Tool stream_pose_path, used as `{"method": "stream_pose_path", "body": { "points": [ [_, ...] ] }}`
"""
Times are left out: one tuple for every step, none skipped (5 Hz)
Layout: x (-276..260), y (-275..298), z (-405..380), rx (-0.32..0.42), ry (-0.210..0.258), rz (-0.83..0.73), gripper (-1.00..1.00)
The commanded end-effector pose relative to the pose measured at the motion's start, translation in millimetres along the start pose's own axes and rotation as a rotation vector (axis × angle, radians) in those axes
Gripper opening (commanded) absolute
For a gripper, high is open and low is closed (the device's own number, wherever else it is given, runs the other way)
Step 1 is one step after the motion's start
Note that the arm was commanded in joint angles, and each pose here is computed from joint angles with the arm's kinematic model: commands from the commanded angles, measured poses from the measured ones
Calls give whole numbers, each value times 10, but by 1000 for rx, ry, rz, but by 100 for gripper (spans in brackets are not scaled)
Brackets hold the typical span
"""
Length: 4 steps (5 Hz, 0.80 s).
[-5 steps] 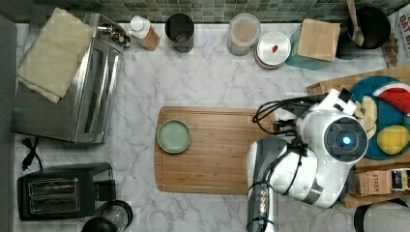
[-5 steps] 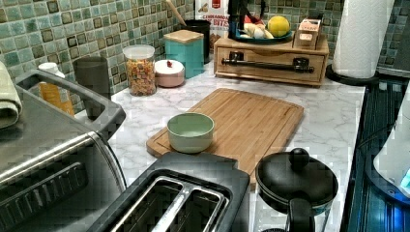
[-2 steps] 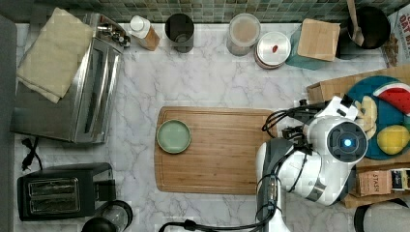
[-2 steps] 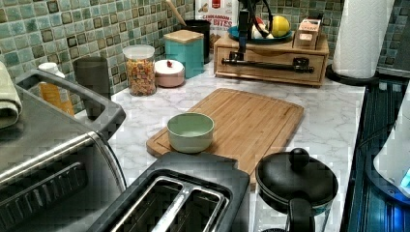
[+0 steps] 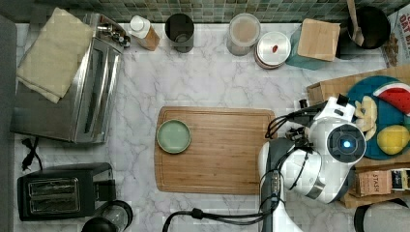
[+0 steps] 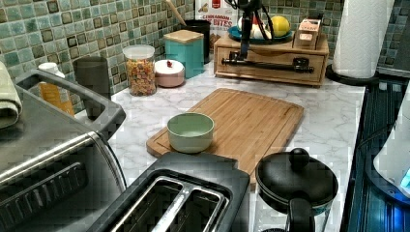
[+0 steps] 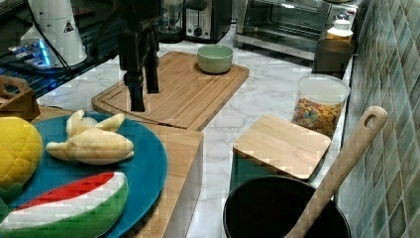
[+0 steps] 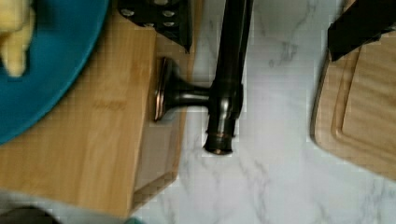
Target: Open the drawer.
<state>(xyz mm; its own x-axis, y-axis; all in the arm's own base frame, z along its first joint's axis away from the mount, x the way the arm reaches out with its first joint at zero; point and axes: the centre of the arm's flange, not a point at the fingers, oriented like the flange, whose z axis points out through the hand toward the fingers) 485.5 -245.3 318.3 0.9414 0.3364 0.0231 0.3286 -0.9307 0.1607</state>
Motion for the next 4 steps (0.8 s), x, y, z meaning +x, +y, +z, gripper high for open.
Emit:
{"method": "stream_pose_path", "body": {
  "points": [
    [-741,353,477,74,-8,187,100],
    [-700,213,542,89,-13,197,100],
    [-656,-24,618,75,0,223,100],
    [-537,-194,836,101,4,205,100]
  ]
}}
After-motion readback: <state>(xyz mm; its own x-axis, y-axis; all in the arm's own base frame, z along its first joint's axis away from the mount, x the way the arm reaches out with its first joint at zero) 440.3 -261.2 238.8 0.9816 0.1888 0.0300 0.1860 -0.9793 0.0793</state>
